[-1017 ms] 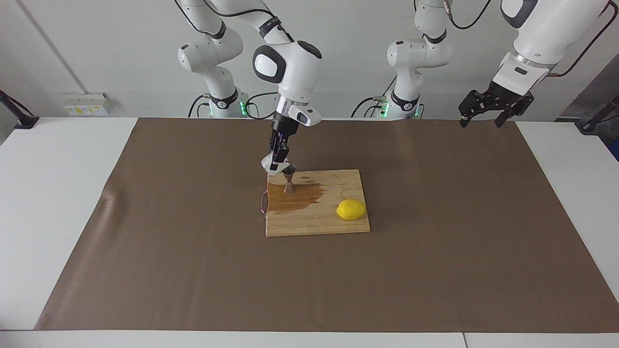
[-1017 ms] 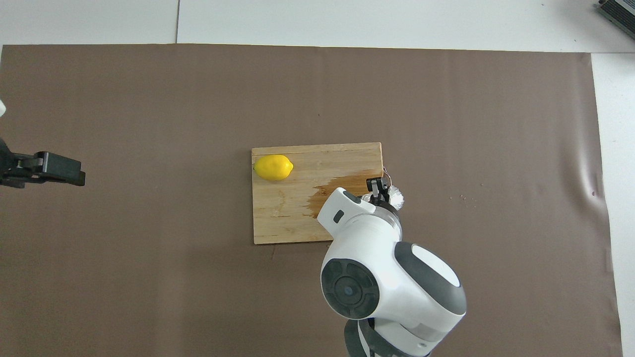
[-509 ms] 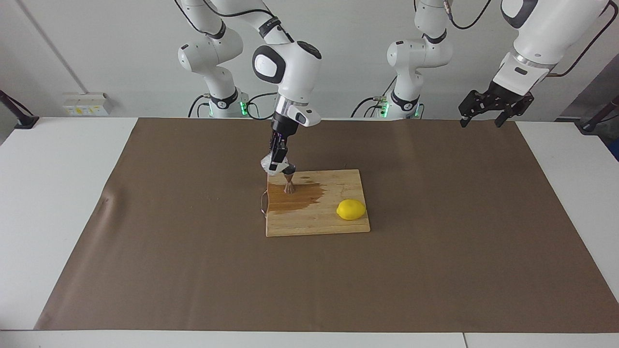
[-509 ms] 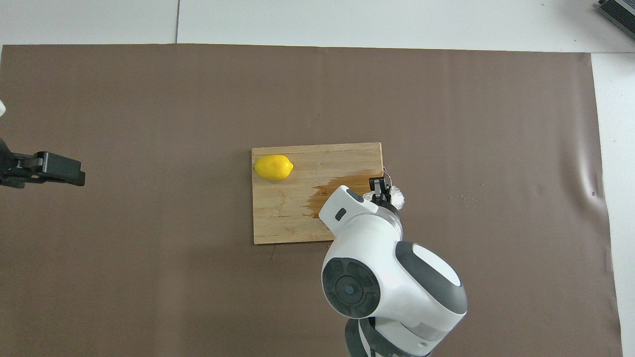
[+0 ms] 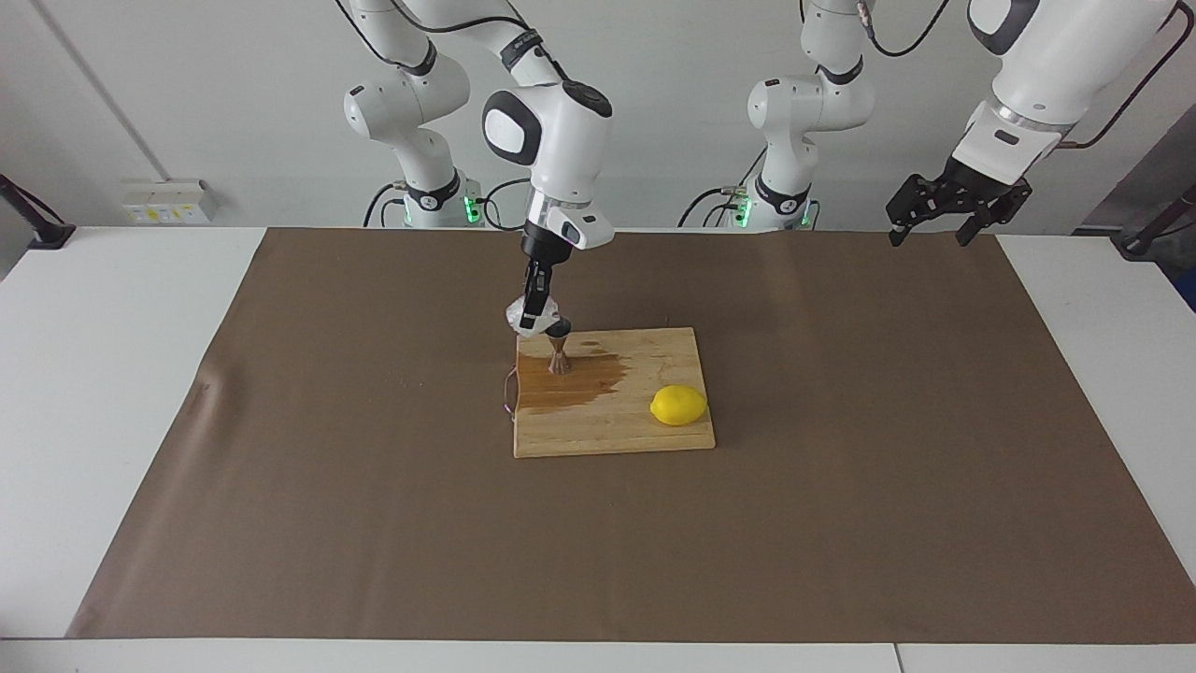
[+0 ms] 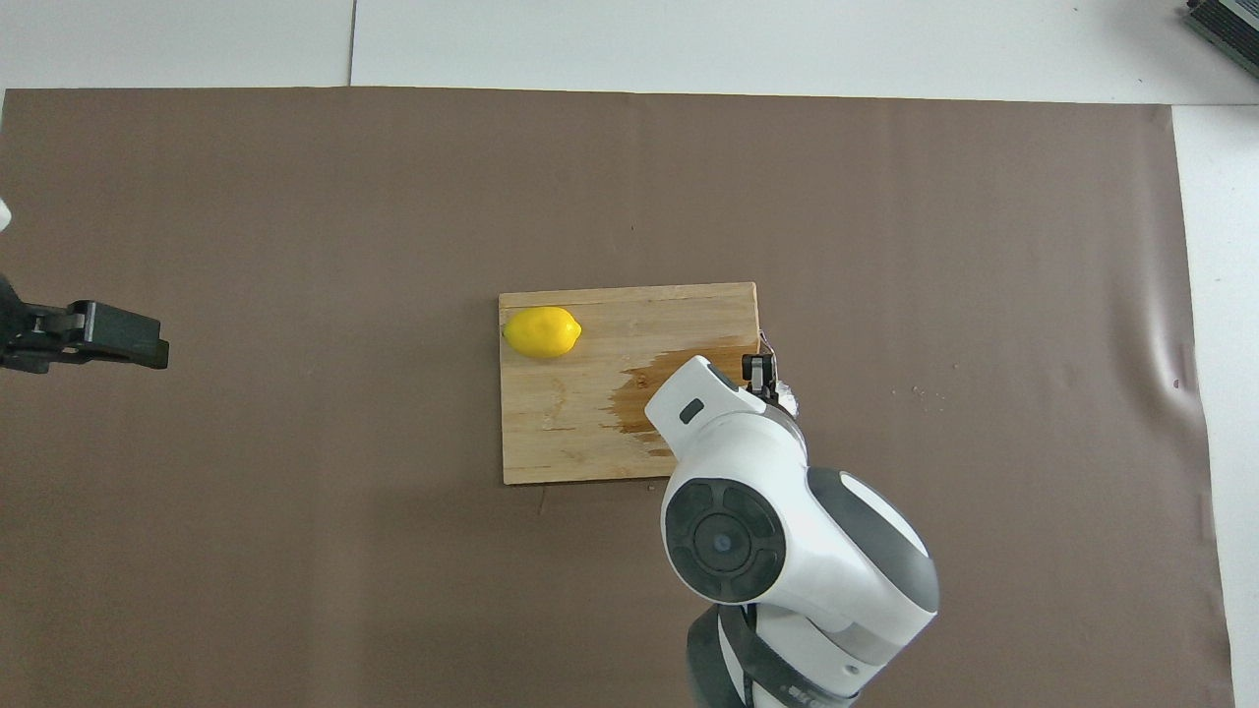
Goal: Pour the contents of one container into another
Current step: 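Tilt the white cup over the metal cup with the right gripper, then carry the white cup back and set it down with the right gripper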
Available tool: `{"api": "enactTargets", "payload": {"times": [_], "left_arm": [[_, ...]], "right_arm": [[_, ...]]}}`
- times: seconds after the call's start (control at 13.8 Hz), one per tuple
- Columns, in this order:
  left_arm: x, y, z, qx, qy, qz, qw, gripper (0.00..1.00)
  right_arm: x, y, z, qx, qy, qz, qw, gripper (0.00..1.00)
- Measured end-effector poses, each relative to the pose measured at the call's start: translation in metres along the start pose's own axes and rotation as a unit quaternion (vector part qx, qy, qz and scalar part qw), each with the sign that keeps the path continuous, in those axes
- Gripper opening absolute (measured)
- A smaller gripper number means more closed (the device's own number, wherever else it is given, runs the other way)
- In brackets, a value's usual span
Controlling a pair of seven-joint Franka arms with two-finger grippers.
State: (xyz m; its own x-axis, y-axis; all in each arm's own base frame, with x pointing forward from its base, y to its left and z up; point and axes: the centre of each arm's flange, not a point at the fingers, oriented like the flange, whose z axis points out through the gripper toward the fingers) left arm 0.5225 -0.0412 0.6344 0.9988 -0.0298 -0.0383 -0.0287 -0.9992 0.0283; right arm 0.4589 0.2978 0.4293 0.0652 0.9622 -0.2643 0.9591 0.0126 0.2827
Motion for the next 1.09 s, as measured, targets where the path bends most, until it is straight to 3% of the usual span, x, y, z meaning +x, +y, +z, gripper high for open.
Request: {"api": "enactTargets", "payload": {"times": [0.36,0.73,1.09], "left_arm": [[0.000,0.000,0.000,0.000,0.000,0.000,1.000,1.00],[0.000,0.000,0.000,0.000,0.000,0.000,1.000,1.00],[0.000,0.000,0.000,0.000,0.000,0.000,1.000,1.00]], "right_arm": [[-0.019,0.014,0.006,0.028,0.021,0.018,0.999,0.49],[-0.048,0.030,0.019,0.076,0.062,0.019,0.995,0.49],[-0.100,0.051,0.046,0.119,0.145,0.007,0.982,0.49]]}}
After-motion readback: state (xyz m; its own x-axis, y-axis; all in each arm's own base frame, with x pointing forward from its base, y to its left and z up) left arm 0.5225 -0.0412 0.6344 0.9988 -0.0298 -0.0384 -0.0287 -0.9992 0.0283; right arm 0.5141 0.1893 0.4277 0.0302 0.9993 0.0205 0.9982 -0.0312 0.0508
